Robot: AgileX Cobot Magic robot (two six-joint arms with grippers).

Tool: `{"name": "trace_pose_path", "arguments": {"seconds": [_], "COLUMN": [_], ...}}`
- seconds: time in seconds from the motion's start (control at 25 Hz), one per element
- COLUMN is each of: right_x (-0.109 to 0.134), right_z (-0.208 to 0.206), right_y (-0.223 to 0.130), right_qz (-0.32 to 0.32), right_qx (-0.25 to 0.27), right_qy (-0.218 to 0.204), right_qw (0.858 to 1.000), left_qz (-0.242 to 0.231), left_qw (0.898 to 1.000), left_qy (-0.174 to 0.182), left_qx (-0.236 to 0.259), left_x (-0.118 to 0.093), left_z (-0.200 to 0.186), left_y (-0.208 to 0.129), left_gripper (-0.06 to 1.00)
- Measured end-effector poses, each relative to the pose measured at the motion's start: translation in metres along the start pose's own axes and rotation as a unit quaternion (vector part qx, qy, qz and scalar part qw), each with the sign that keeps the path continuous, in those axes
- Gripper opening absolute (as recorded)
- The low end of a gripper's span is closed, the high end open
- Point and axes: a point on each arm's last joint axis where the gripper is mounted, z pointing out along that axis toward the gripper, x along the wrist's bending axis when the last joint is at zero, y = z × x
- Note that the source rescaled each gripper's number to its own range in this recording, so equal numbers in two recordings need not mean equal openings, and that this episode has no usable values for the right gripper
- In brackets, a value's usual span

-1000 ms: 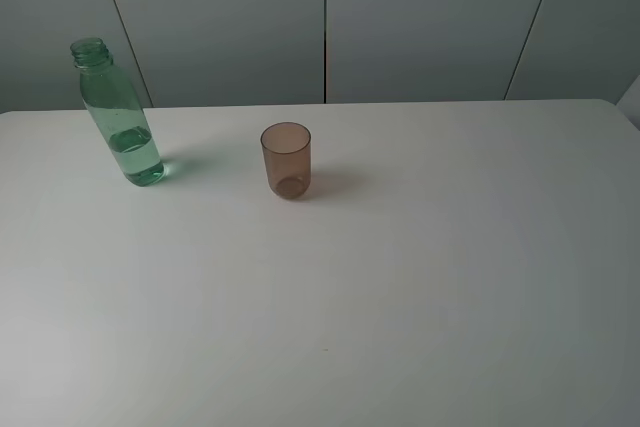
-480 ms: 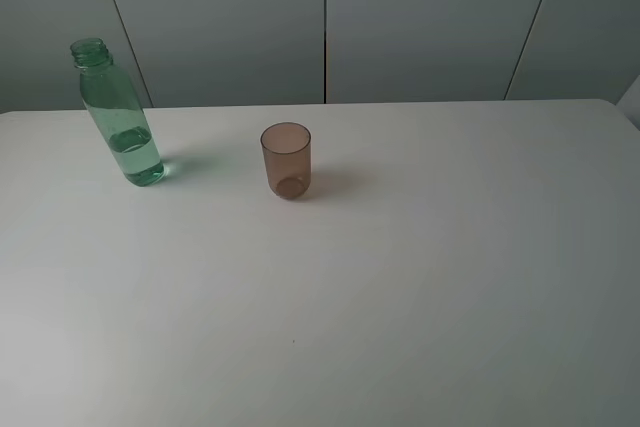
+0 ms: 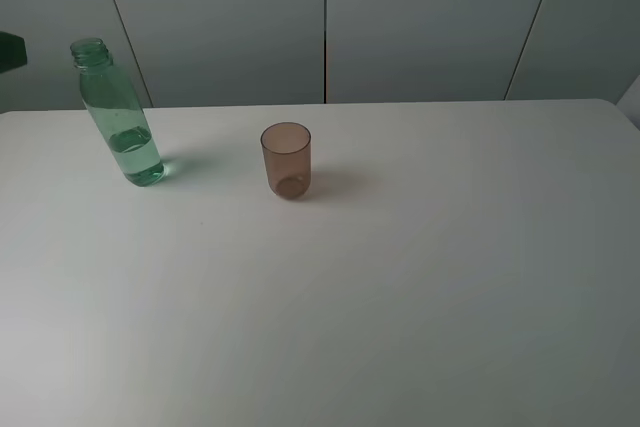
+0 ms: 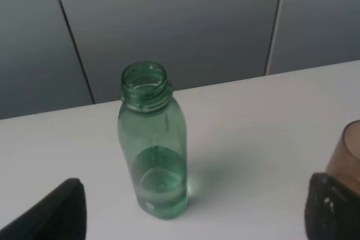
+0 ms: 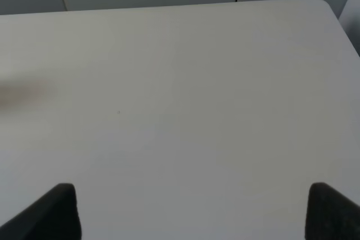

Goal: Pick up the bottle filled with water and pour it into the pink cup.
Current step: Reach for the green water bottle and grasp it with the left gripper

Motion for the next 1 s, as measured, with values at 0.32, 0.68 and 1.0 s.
{"name": "trace_pose_path", "arguments": {"seconds": [0.32, 0.68, 1.0], "right_x": [0.0, 0.0, 0.0], "right_z": [0.0, 0.0, 0.0], "right_y": [0.0, 0.0, 0.0], "right_qz": [0.0, 0.0, 0.0], "right_qx": [0.0, 0.0, 0.0], "right_qy": [0.0, 0.0, 0.0], "right_qw": [1.0, 1.0, 1.0], "left_qz": [0.037, 0.049, 0.079], "left_qw": [0.999, 0.997, 0.995], "left_qy": [0.026, 0.045, 0.054], "left_qx": [0.02, 0.043, 0.006], "left_x": [0.006, 0.012, 0.014], "left_z": [0.039, 0.09, 0.114], "left_y": [-0.05, -0.078, -0.106], "left_gripper": [1.0, 1.0, 1.0]}}
